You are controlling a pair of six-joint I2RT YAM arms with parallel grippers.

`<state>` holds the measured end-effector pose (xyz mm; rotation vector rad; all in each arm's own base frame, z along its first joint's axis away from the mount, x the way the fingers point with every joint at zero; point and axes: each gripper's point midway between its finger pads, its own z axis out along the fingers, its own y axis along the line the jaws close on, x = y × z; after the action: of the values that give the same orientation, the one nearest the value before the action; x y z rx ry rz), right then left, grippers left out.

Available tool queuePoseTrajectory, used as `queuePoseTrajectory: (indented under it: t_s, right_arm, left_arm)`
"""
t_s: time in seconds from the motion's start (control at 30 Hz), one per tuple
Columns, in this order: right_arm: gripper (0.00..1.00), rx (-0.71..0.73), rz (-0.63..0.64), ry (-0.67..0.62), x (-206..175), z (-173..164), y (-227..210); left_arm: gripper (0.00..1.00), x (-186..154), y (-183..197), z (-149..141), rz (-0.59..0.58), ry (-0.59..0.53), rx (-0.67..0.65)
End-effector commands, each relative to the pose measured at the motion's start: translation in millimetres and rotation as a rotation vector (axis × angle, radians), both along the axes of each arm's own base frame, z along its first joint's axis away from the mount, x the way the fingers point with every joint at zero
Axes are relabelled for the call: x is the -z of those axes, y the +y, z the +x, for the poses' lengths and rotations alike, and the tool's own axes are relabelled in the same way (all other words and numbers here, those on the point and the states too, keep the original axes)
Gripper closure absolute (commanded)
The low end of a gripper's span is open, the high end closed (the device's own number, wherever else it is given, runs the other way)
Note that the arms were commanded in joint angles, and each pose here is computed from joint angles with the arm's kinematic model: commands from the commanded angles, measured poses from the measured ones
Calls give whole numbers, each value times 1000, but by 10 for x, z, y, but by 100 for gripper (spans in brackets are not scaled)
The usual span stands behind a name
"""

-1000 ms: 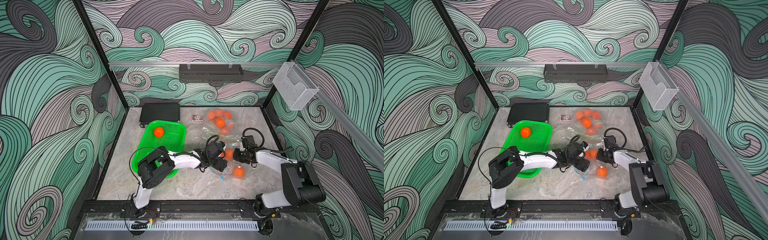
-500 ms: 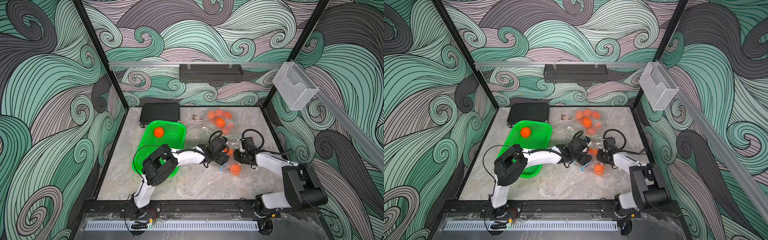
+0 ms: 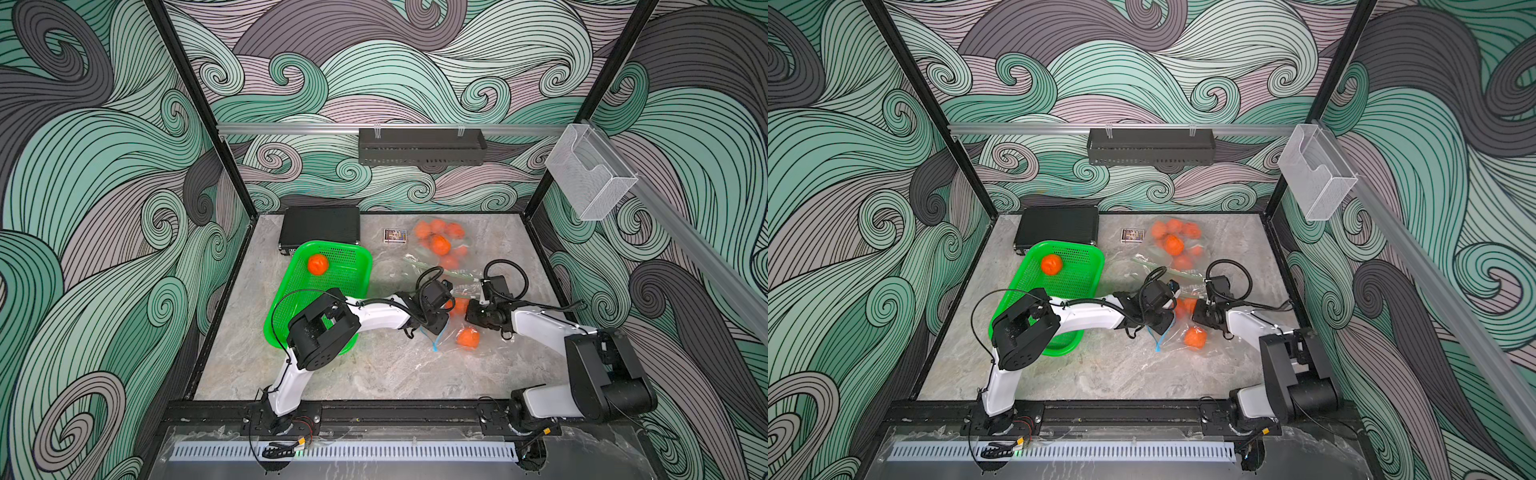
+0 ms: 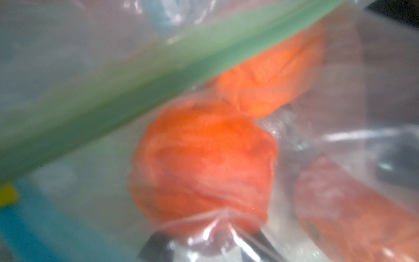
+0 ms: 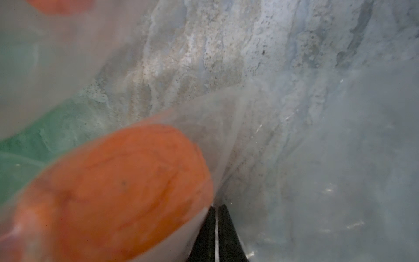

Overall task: Open the zip-top bag and take out the orange
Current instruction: Pick up the orange from the zipper food storage bag.

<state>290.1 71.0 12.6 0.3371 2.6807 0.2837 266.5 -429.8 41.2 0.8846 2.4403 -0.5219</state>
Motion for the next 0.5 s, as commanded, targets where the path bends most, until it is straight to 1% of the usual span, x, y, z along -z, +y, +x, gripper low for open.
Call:
queuePoseTrajectory:
  t_s: [0.0,0.07,0.17,0.23,0.27,0.33,0.47]
  right_arm:
    - [90,2,6,6,20,-60,13]
    - [90,7,5,1,16,-54,6]
    - [90,11,8,1,20,-63,7]
    - [89,10,7,2,14,-58,8]
    - [89,4,5,3,1,-58,8]
    - [88,-4,-3,-1,-60,-52,6]
    - [83,33,-68,-53,-301,-3,-135]
  left_arm:
    - [54,-273,37,-63,-55,-19,15]
    - [53,-277,87,-132,-68,-9,23]
    - [44,-318,78,-170,-107,0,30]
    - [39,-338,28,-183,-127,9,42]
    - [38,-354,-5,-186,-137,12,50]
    - [40,-356,-30,-192,-140,20,57]
    - [52,-321,-32,-233,-159,36,64]
